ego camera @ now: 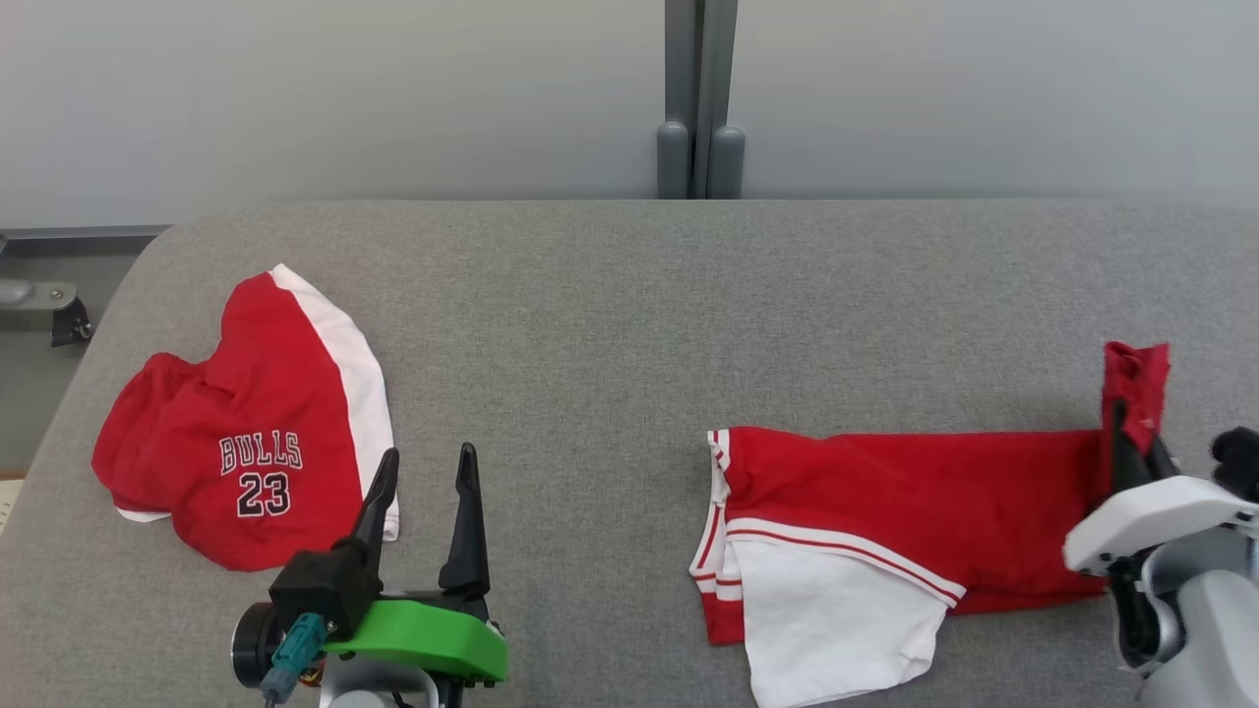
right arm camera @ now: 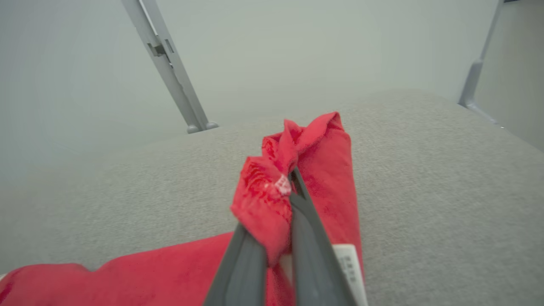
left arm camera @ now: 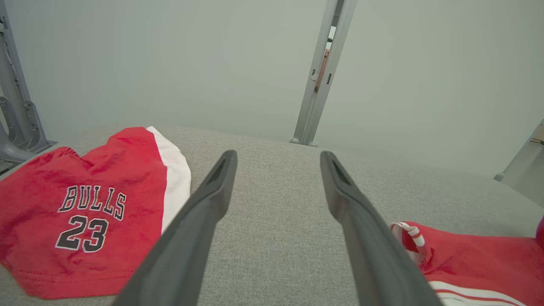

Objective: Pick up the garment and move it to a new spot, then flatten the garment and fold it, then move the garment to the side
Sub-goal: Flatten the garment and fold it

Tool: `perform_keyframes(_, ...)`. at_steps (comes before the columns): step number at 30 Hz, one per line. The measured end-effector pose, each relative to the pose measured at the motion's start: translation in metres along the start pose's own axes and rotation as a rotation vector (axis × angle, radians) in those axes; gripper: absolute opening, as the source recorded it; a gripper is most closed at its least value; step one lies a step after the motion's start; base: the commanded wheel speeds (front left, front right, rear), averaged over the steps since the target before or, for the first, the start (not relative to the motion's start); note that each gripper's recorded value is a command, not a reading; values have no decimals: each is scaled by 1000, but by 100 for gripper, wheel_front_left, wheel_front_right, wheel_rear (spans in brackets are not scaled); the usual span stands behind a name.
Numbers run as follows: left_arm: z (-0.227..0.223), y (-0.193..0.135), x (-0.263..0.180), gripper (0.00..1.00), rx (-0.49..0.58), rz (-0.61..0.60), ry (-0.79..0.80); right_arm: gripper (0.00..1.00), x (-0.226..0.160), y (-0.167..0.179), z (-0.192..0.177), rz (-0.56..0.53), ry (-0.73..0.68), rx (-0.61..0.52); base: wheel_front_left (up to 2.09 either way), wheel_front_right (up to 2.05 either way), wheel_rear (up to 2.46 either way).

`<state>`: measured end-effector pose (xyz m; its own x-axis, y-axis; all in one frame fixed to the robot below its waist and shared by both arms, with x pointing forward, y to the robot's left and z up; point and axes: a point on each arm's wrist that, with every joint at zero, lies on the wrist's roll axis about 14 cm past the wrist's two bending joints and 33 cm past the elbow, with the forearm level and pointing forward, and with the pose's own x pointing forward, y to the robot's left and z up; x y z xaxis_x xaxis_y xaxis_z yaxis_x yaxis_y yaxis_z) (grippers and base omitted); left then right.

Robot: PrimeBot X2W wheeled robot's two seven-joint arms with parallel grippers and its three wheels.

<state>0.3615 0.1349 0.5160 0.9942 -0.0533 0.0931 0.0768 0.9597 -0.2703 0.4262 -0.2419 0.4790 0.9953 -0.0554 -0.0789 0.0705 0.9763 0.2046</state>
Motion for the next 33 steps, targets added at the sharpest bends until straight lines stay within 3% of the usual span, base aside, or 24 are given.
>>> perform_keyframes(7, 3, 9, -7, 100, 1, 32, -8, 0, -14, 112, -12, 275, 46, 96, 0, 0, 0)
perform_keyframes(10, 4, 14, -9, 100, 3, 48, -10, 0, -26, 143, -27, 351, 95, 117, 0, 0, 0)
perform_keyframes(20, 6, 33, -21, 100, 8, 108, -16, 0, -52, 197, -68, 493, 209, 132, 0, 0, 0)
perform_keyframes(30, 6, 44, -27, 100, 10, 145, -15, 0, -70, 219, -103, 562, 321, 113, 0, 0, 0)
perform_keyframes(31, 6, 44, -27, 100, 10, 146, -14, 9, -71, 219, -106, 564, 329, 111, 0, 0, 0)
perform_keyframes(32, 6, 44, -27, 100, 10, 146, -14, 62, -73, 220, -109, 568, 340, 106, 0, 0, 0)
perform_keyframes(33, 5, 44, -27, 100, 10, 146, -12, 100, -76, 221, -113, 575, 352, 98, 0, 0, 0)
